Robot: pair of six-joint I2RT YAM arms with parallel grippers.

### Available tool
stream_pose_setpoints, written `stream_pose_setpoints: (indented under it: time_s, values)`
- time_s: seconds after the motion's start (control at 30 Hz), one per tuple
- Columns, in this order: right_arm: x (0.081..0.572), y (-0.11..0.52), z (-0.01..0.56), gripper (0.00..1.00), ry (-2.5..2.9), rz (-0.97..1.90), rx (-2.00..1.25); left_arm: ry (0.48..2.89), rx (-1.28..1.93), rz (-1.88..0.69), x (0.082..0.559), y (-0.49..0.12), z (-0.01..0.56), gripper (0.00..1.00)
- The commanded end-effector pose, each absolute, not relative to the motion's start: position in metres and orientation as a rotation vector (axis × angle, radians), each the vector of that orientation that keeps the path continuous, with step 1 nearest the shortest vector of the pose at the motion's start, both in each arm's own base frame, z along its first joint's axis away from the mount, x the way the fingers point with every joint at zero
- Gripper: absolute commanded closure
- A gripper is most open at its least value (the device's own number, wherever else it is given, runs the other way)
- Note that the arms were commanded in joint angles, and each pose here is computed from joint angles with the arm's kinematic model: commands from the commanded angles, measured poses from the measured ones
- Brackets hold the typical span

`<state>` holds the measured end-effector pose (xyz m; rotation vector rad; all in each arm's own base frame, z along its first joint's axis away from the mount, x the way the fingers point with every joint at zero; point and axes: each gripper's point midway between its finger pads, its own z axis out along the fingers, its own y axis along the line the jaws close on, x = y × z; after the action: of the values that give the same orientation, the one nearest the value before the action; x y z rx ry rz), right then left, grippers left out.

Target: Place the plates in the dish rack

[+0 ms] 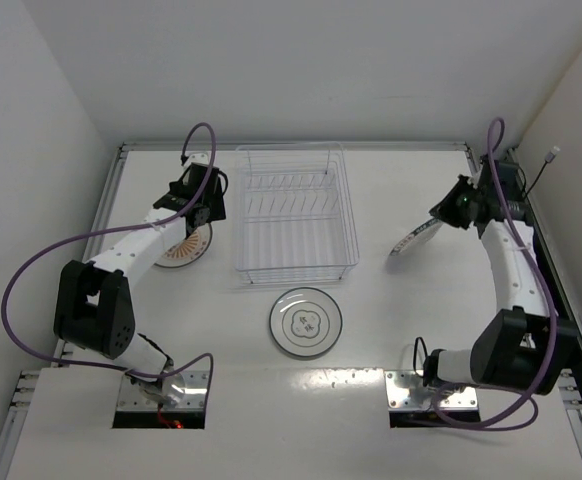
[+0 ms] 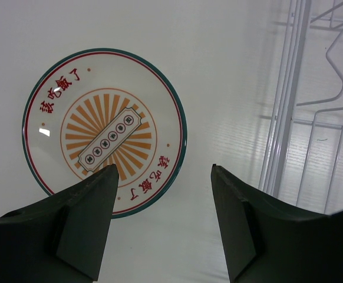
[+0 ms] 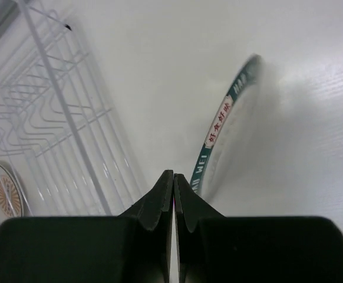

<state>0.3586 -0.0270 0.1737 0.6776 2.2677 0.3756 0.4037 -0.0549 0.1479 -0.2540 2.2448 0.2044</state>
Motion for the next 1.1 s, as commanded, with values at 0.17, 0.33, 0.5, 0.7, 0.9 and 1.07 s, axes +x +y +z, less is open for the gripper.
stream_pose_setpoints:
  time_s: [0.17,0.33,0.5,0.7,0.9,1.07]
  values:
    - [0.373,-0.025,0.200,1.00,2.204,0.347,0.635,2.194,-0.280,0.185,0.413,-0.058,0.165,0.39]
    - [0.370,-0.021,0.192,1.00,2.228,0.346,0.620,2.194,-0.280,0.185,0.413,-0.058,0.165,0.39]
    - [0.360,-0.028,0.175,1.00,2.275,0.311,0.671,2.194,-0.280,0.185,0.413,-0.058,0.165,0.39]
    - [0.336,-0.023,0.110,1.00,2.534,0.348,0.673,2.194,-0.280,0.185,0.413,-0.058,0.165,0.39]
    - [0.303,-0.043,0.084,1.00,2.605,0.117,0.734,2.194,-0.280,0.185,0.413,-0.058,0.165,0.39]
    - [0.289,-0.049,0.072,1.00,2.627,0.063,0.781,2.194,-0.280,0.185,0.413,-0.058,0.165,0.39]
